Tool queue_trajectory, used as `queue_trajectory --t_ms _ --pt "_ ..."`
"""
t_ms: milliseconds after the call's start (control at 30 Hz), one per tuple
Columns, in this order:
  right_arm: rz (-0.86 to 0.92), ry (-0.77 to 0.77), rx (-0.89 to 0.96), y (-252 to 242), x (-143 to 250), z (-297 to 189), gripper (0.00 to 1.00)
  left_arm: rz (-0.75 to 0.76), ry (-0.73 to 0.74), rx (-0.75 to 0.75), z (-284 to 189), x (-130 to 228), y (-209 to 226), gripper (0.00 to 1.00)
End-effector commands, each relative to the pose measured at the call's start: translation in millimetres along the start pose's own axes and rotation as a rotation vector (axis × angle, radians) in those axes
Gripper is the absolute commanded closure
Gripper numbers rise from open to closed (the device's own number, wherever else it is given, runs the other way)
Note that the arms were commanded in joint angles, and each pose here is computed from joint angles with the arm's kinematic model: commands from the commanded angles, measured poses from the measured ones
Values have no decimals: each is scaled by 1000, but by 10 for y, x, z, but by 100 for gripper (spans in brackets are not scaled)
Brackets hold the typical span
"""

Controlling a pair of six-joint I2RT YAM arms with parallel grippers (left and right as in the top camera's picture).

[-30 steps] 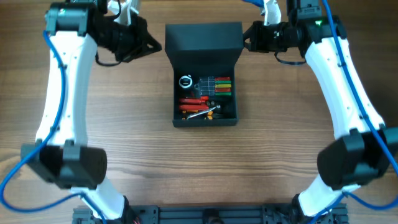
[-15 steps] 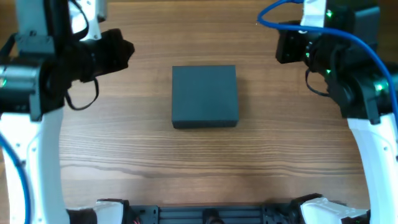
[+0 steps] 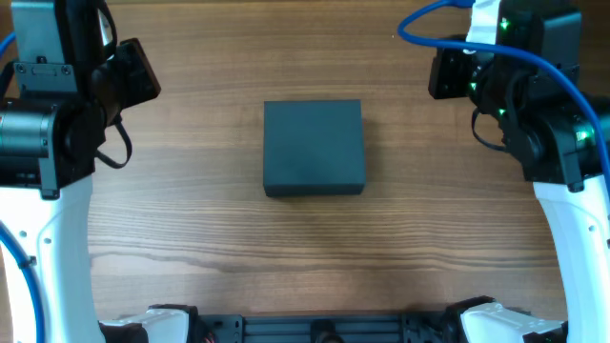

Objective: Pack container

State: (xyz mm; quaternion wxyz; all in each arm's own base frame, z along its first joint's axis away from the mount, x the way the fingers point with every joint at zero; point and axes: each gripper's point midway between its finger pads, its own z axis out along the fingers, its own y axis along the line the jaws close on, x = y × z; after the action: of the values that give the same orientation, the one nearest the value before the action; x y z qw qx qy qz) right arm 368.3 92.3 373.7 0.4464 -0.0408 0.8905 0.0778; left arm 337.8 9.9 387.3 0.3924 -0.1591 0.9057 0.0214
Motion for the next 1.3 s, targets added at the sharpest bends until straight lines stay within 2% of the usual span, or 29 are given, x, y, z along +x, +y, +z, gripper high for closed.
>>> queue_trajectory --t_ms 0,100,167,267,400,433,567,733,900,967,1133,1267 --pt "12 88 -62 105 183 84 96 103 59 55 122 89 -134 56" --pt "32 240 -197 343 468 301 96 183 233 279 345 403 -563 67" --pt "87 394 -214 390 766 577 96 195 373 329 683 671 -704 80" --pt "126 537 -256 497 1055 860 96 216 524 371 1145 1031 -837 84" --pt "124 689 -298 706 1436 1251 96 268 711 678 1500 1576 -1345 85" --pt "113 709 -301 744 1503 1314 96 286 744 715 1575 1686 -1429 86" --pt "84 806 -302 903 1823 1544 96 337 824 722 1874 2041 -1634 85" --pt "54 889 -269 972 2171 1825 96 441 903 740 1930 2441 -1852 86" --pt "60 976 -245 926 2557 2039 96 537 881 518 2074 2569 -1773 89" --pt "61 975 -245 918 2618 2074 96 561 868 492 2087 2586 -1784 89" --pt "72 958 -288 990 2538 2012 96 546 873 465 2074 2598 -1784 91" --pt "34 778 -348 1077 1983 1743 96 508 843 460 1924 2387 -1716 92"
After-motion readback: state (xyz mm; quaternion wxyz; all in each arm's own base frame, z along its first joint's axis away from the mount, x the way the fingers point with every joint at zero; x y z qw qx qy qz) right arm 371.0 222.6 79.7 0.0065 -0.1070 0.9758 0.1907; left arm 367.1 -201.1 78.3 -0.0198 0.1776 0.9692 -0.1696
